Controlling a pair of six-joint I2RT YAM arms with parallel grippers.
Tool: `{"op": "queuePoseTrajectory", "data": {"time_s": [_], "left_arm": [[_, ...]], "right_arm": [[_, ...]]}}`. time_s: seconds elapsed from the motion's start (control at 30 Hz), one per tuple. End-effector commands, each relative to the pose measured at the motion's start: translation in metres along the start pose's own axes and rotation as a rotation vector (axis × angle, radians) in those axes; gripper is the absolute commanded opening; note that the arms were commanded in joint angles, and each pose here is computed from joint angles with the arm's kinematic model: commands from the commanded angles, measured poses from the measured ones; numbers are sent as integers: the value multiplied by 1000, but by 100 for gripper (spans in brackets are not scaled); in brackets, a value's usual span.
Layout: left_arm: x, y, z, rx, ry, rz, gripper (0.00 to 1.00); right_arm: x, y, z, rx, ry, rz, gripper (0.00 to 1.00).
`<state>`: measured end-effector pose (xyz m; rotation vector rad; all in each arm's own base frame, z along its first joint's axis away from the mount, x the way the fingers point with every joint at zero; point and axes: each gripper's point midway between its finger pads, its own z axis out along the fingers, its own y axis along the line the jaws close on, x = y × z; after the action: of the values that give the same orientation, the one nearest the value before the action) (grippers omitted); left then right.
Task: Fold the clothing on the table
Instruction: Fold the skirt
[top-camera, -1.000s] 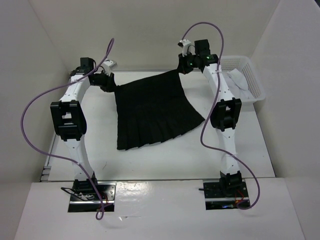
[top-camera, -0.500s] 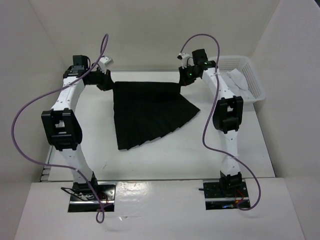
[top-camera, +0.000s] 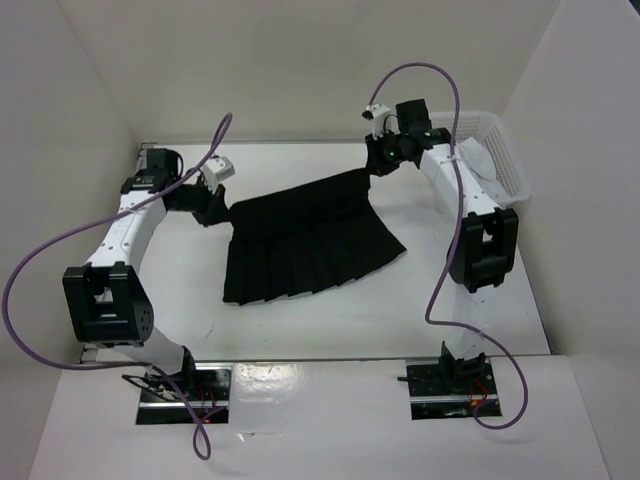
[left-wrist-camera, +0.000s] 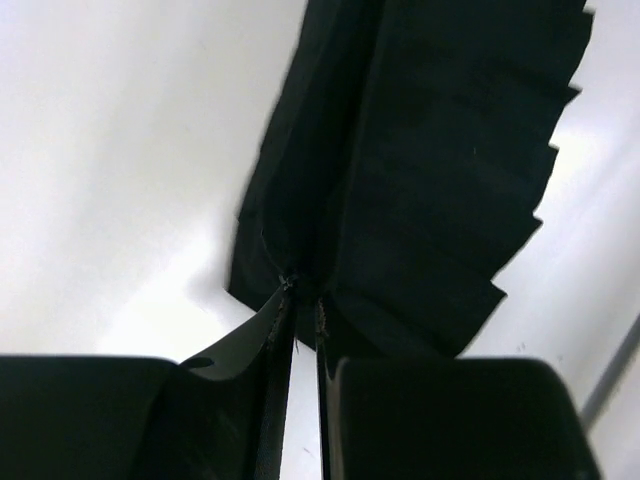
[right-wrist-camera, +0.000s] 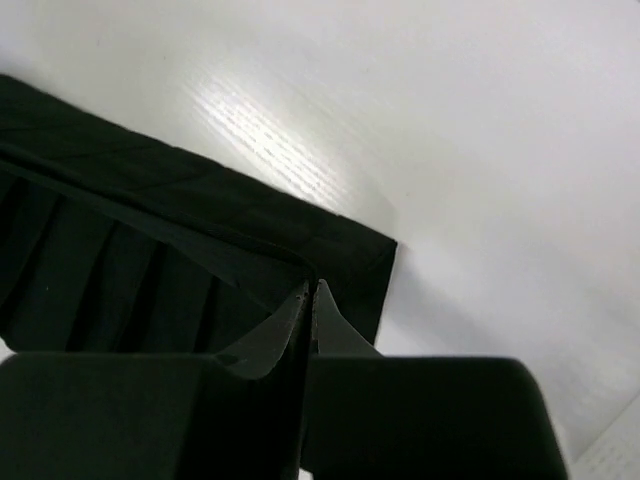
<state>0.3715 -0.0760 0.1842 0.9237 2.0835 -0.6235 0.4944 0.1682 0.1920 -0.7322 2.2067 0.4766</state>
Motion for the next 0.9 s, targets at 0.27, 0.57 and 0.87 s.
{"op": "queuePoseTrajectory", "data": {"time_s": [0.27,0.57,0.87], "left_arm": [[36,-40,-44,-103,93,93,16],[50,-51,-53,-135,120,83,16],[54,-60,-43,-66,106,8,19]], "right_arm": [[28,19,-57,47,43,-135,0],[87,97,-96,-153,260,-312,0],[193,131,-107,-220,626,-387,0]]}}
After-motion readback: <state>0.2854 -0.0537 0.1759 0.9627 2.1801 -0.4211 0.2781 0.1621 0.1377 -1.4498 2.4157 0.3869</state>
